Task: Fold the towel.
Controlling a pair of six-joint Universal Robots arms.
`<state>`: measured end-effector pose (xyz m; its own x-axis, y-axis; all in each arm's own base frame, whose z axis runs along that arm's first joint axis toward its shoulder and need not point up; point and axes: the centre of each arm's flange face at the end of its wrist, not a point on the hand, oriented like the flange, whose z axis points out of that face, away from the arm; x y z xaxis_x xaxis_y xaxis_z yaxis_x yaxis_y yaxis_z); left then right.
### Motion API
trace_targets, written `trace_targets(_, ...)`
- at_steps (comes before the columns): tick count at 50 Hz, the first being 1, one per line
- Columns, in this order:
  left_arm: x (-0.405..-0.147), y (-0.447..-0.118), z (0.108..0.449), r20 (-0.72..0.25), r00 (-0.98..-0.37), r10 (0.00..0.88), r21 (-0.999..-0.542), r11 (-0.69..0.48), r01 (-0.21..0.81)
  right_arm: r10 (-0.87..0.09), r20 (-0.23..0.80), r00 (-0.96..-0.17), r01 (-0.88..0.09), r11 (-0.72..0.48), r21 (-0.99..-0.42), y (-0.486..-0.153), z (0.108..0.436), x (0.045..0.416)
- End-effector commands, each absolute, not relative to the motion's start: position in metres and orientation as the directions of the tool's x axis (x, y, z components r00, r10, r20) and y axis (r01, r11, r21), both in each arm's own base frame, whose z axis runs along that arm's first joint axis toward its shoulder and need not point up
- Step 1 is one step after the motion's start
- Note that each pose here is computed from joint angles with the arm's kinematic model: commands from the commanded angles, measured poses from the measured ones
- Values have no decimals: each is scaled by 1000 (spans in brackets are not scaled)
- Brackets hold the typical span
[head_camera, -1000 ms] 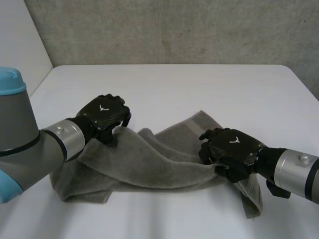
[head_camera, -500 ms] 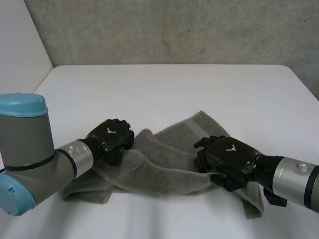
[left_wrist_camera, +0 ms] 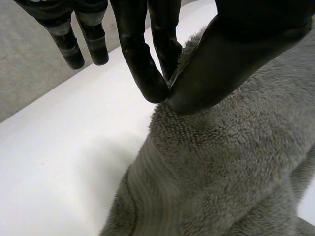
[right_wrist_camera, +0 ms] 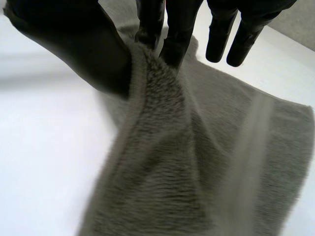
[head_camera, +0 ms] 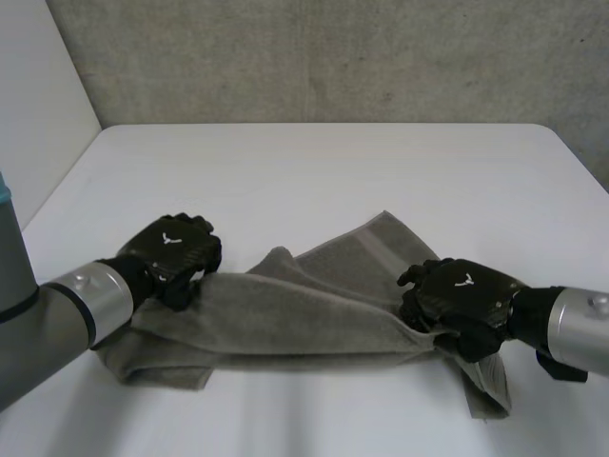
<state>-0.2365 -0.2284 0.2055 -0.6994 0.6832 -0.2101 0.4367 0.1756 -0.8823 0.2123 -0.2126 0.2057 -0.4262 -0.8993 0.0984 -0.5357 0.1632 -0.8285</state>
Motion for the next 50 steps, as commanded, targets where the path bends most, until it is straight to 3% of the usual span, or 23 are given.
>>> trace_targets(1,-246,-256,226,-250,-709,660,-909,92,406,-858,246,-450,-575,67,-816,-263,221,236)
trace_targets(3,-252,-270,235,-264,-716,646,-921,53,387,-838,301,-455,-553,1,-833,-273,236,251)
trace_targets(4,-258,-283,249,-279,-729,625,-932,5,361,-799,360,-481,-513,-76,-855,-286,259,264)
trace_targets(5,-266,-293,268,-283,-750,597,-946,-46,321,-799,361,-482,-512,-77,-855,-286,259,264)
trace_targets(6,-266,-293,269,-283,-751,597,-946,-46,320,-748,413,-520,-465,-157,-871,-297,286,273)
trace_targets(7,-272,-300,290,-280,-776,565,-957,-99,273,-678,454,-578,-409,-240,-880,-308,319,277)
trace_targets(8,-276,-307,320,-277,-809,518,-960,-177,215,-678,454,-578,-409,-241,-880,-308,319,277)
trace_targets(9,-276,-307,320,-277,-810,518,-960,-178,214,-612,474,-633,-344,-326,-880,-316,350,279)
trace_targets(10,-276,-311,348,-262,-842,472,-955,-253,155,-550,476,-686,-268,-418,-868,-319,383,279)
trace_targets(11,-275,-315,373,-243,-868,433,-939,-328,99,-549,476,-687,-267,-419,-868,-319,383,279)
trace_targets(12,-275,-315,374,-243,-868,433,-939,-329,99,-505,464,-728,-193,-498,-846,-318,412,275)
trace_targets(13,-271,-316,396,-225,-890,398,-915,-401,52,-483,446,-754,-116,-570,-814,-310,439,272)
trace_targets(17,-257,-288,450,-214,-912,351,-821,-570,-26,-502,423,-754,-22,-624,-781,-286,467,267)
trace_targets(23,-253,-276,427,-235,-899,371,-832,-555,-12,-620,441,-649,-60,-537,-842,-269,423,265)
trace_targets(27,-254,-275,370,-256,-863,436,-891,-454,35,-649,451,-613,-131,-479,-868,-269,390,257)
trace_targets(28,-251,-274,349,-263,-853,451,-911,-408,65,-660,455,-598,-174,-447,-877,-270,372,252)
trace_targets(29,-251,-274,348,-263,-853,451,-911,-408,66,-673,463,-577,-216,-421,-881,-270,353,248)
trace_targets(31,-248,-273,327,-275,-840,467,-926,-362,102,-690,471,-550,-254,-399,-881,-266,334,248)
trace_targets(33,-245,-266,283,-312,-804,506,-941,-282,188,-703,480,-525,-294,-379,-877,-263,316,247)
trace_targets(39,-246,-253,224,-354,-750,559,-935,-193,298,-735,523,-432,-443,-332,-833,-249,251,241)
trace_targets(41,-245,-248,190,-342,-729,593,-931,-108,349,-749,521,-409,-478,-310,-822,-247,233,238)
trace_targets(43,-245,-246,176,-325,-723,610,-930,-67,362,-784,502,-365,-534,-265,-802,-241,200,234)
trace_targets(50,-255,-232,144,-290,-684,669,-916,13,400,-828,445,-341,-560,-201,-804,-234,172,232)
